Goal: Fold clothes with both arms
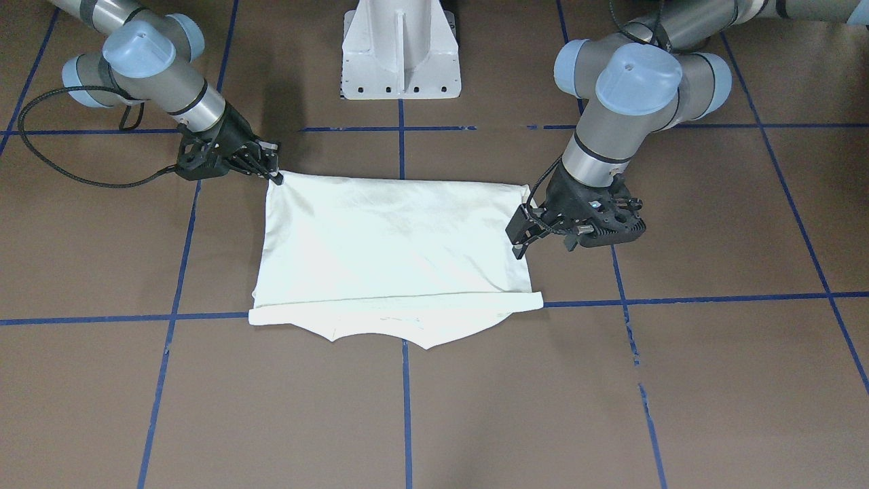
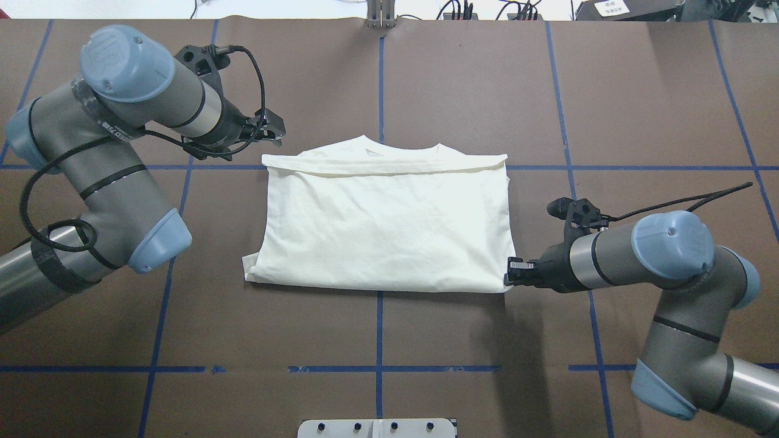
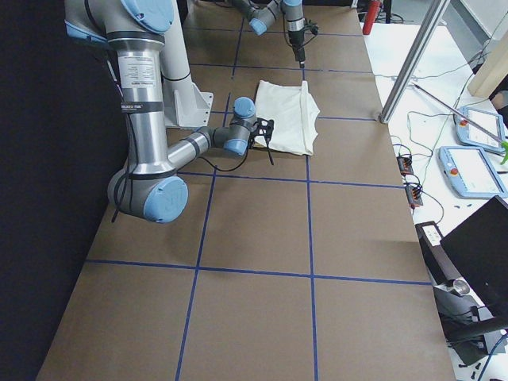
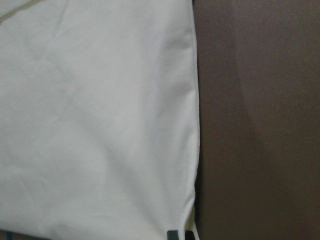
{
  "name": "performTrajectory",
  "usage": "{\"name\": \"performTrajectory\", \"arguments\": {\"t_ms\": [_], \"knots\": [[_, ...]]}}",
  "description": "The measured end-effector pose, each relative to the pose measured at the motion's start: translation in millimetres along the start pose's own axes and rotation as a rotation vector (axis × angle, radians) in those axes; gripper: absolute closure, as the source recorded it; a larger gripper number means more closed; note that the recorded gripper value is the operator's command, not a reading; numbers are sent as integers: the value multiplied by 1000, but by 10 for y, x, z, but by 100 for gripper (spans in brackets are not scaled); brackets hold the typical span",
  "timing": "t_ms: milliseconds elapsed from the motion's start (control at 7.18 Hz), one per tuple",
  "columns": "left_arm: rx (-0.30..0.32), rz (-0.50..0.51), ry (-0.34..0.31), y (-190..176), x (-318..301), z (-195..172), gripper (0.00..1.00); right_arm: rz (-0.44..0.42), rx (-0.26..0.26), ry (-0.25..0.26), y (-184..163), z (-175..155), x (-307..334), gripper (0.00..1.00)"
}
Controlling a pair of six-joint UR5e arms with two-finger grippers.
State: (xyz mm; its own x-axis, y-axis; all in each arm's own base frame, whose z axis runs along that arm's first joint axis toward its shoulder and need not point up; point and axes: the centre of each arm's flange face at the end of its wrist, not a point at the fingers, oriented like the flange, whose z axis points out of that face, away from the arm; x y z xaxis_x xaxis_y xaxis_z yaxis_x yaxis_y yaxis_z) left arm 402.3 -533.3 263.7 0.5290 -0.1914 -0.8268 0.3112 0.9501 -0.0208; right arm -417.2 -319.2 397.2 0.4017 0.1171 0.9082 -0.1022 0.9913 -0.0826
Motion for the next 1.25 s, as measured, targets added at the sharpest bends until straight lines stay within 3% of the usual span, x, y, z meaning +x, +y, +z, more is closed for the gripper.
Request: {"name": "performTrajectory", "arguments": {"t_ms": [279, 418, 557, 697, 836, 975, 1254], "knots": [[3, 2, 6, 2, 34, -20, 0, -51, -106, 36, 807, -146, 250, 100], [3, 3, 8, 2, 51, -30, 0, -72, -166, 58, 1172, -165, 341, 14], [4, 4, 11, 2, 65, -39, 0, -82, -217, 71, 1445, -172, 380, 0], [3, 6, 16, 18, 85, -60, 0, -87, -240, 71, 1594, -177, 364, 0], [-8, 5, 29, 108, 133, -97, 0, -89, -220, 53, 1597, -209, 288, 0], [-38, -14, 40, 347, 222, -62, 1, -79, -162, 16, 1434, -287, 143, 0], [-143, -128, 23, 1114, 403, 242, 6, -34, -6, -79, 786, -571, -190, 0]]}}
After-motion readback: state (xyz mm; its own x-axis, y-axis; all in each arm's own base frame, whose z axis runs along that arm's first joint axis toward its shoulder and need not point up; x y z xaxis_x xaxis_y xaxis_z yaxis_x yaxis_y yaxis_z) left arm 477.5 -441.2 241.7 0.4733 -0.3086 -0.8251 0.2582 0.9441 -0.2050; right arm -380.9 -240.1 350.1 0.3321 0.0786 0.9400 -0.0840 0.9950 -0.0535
